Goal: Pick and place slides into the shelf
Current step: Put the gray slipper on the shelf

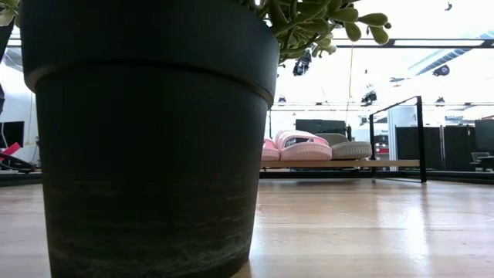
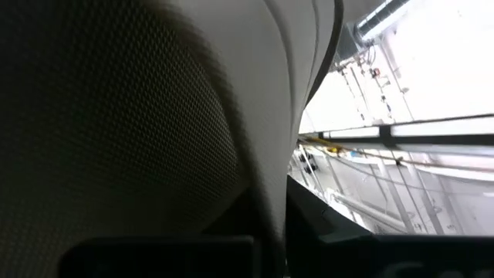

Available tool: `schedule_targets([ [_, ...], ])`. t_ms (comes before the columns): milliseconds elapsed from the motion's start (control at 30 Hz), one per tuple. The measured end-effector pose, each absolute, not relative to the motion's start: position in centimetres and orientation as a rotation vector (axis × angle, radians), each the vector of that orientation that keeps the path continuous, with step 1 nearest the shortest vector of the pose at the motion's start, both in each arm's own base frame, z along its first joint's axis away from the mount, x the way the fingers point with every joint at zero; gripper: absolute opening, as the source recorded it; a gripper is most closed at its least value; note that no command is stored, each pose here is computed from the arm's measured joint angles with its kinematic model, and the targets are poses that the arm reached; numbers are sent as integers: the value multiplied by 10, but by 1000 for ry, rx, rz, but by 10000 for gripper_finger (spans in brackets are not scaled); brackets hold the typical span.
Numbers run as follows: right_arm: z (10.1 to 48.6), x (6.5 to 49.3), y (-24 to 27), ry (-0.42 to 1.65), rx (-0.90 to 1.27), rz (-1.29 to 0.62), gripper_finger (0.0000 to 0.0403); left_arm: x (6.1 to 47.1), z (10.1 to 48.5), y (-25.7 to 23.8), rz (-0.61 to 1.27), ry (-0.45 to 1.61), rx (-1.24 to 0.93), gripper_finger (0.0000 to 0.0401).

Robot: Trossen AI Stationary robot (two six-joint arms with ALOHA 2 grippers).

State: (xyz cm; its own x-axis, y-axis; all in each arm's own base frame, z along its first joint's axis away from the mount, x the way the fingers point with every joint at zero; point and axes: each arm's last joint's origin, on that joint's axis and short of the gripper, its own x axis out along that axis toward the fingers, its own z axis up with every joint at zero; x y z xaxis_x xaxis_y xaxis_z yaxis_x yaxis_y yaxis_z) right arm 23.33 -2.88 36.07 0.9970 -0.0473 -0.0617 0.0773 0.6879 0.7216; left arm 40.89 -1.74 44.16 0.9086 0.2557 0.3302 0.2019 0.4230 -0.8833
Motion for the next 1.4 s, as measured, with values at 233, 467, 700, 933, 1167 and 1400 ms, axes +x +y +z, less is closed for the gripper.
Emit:
schedule_targets([
  [233, 360, 233, -30, 35, 791, -100, 57, 408, 443, -15, 52, -483, -1148, 0],
  [467, 360, 233, -30, 32, 787, -106, 50, 408, 443, -15, 50, -485, -1147, 0],
  [700, 360, 232, -30, 36, 789, -101, 49, 408, 443, -15, 39, -485, -1142, 26],
  [933, 361, 215, -29, 80, 823, -138, 46, 408, 444, -12, -12, -455, -1108, 108],
  [1167, 368, 191, -27, 68, 822, -171, 45, 407, 447, -10, -69, -452, -1097, 203],
  [1400, 369, 171, -25, 95, 877, -199, 44, 407, 447, -7, -91, -441, -1090, 249],
])
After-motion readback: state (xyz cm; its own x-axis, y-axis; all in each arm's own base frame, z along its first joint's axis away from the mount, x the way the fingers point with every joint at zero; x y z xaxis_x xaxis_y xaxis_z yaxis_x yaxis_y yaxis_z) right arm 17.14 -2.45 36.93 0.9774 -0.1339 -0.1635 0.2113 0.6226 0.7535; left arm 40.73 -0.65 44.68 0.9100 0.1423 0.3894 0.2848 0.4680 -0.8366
